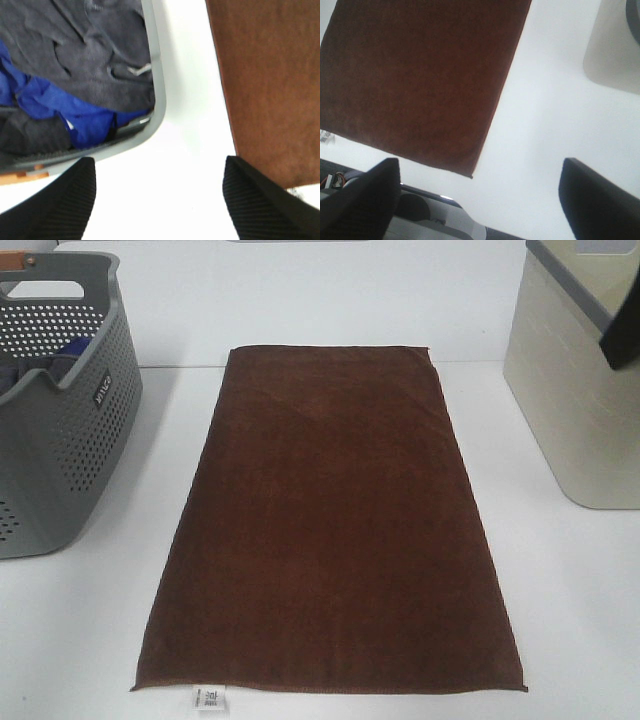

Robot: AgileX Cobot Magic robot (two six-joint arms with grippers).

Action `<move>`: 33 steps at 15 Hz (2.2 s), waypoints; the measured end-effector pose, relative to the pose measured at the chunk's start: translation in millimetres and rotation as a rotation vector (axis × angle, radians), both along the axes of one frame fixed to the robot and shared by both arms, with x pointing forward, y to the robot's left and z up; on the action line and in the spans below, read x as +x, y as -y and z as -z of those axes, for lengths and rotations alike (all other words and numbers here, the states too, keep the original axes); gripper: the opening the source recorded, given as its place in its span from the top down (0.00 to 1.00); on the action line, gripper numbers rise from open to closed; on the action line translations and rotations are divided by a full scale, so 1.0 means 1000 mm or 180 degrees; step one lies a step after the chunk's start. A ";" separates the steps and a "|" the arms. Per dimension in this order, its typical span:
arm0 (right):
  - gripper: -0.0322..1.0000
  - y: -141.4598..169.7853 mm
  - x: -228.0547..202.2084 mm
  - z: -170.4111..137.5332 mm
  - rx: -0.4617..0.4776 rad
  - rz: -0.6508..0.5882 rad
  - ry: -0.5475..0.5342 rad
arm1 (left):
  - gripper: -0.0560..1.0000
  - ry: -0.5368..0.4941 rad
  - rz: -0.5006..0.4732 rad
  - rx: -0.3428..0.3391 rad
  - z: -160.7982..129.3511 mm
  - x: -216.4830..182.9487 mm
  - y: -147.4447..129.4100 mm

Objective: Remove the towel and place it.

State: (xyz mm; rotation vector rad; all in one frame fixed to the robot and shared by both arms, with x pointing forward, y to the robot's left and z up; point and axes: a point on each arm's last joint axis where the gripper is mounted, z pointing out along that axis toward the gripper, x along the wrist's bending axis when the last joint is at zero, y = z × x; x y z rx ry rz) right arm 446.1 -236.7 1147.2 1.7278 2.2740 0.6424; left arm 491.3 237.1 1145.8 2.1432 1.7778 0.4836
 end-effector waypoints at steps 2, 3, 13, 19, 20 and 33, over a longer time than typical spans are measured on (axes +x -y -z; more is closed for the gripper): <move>0.18 0.008 -0.032 0.014 -0.0012 0.0000 -0.0036 | 0.30 -0.0122 0.0008 -0.0043 0.021 -0.048 -0.012; 0.18 0.013 -0.050 0.023 -0.0016 0.0000 -0.0049 | 0.30 -0.0132 0.0015 -0.0087 0.032 -0.069 -0.017; 0.18 0.040 -0.158 0.102 0.0093 -0.0077 0.0688 | 0.30 0.1036 0.0308 -0.0392 0.092 -0.202 -0.052; 0.19 0.047 -0.188 0.095 0.0201 -0.0204 0.1385 | 0.30 0.0952 0.0702 -0.0427 0.099 -0.208 -0.045; 0.19 0.048 -0.191 0.095 0.0205 -0.0204 0.1443 | 0.30 0.0945 0.0703 -0.0429 0.099 -0.208 -0.045; 0.19 0.048 -0.192 0.095 0.0209 -0.0203 0.1475 | 0.30 0.0954 0.0706 -0.0435 0.099 -0.209 -0.045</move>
